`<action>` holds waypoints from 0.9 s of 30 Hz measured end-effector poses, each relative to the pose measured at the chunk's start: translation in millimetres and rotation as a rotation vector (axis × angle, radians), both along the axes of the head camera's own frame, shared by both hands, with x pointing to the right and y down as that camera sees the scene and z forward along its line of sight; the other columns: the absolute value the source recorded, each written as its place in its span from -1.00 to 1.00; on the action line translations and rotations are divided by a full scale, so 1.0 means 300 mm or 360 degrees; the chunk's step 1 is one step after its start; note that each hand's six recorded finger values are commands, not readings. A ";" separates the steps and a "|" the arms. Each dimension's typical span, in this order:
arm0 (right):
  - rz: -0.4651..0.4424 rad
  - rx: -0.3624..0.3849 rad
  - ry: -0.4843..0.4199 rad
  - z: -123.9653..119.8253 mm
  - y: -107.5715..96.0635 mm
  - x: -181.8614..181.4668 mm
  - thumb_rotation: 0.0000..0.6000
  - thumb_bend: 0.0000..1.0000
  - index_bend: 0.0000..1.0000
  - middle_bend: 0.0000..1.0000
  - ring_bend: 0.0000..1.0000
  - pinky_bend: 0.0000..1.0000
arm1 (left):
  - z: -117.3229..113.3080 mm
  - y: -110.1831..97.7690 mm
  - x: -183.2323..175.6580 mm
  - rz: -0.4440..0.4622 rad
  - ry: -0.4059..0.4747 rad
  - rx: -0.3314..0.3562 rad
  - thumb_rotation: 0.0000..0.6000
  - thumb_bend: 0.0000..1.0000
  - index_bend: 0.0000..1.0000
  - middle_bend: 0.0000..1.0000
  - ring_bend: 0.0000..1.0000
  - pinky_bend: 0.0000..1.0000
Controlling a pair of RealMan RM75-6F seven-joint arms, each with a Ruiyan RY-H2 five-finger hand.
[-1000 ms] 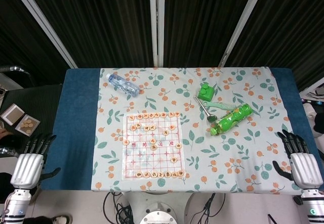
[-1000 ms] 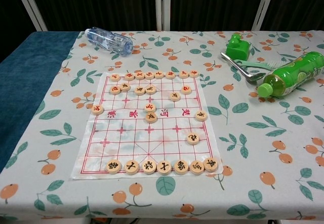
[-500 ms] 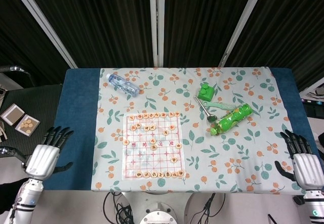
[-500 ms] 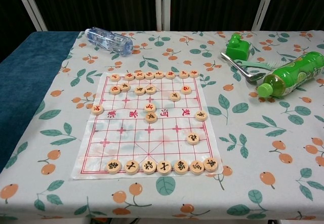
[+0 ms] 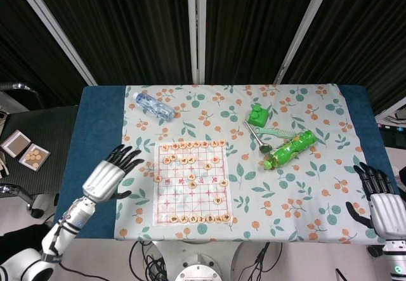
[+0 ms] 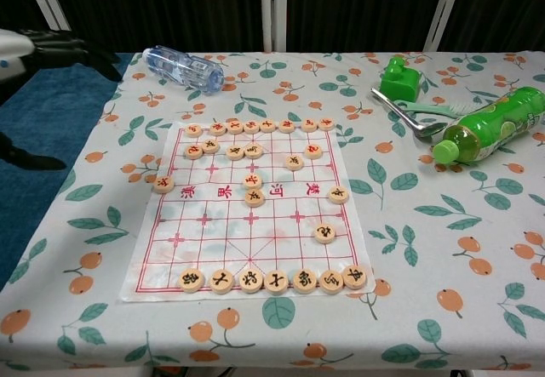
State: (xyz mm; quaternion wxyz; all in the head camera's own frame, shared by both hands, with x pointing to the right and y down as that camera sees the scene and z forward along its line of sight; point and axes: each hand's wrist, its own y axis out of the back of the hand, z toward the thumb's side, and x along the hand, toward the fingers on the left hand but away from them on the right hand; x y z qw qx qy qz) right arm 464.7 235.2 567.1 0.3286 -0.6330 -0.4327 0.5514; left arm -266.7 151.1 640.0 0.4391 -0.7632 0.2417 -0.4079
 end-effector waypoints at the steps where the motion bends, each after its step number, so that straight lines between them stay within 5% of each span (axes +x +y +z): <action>1: -0.0004 0.0005 -0.0007 -0.002 0.002 -0.001 1.00 -0.52 -1.00 -1.00 -1.00 -1.00 | 0.010 -0.008 0.024 0.0044 0.0005 -0.0006 1.00 -0.75 -0.56 -0.87 -1.00 -0.99; 8: 0.0004 0.0079 -0.0026 -0.035 0.011 0.013 1.00 -0.52 -1.00 -1.00 -1.00 -1.00 | 0.092 -0.050 0.172 0.0263 0.0088 -0.0052 1.00 -0.70 -0.48 -0.84 -1.00 -0.99; 27: -0.0001 0.0173 -0.0096 -0.072 0.013 0.019 1.00 -0.49 -1.00 -1.00 -1.00 -1.00 | 0.283 -0.032 0.459 0.0559 0.0222 -0.0095 1.00 -0.62 -0.38 -0.83 -1.00 -0.99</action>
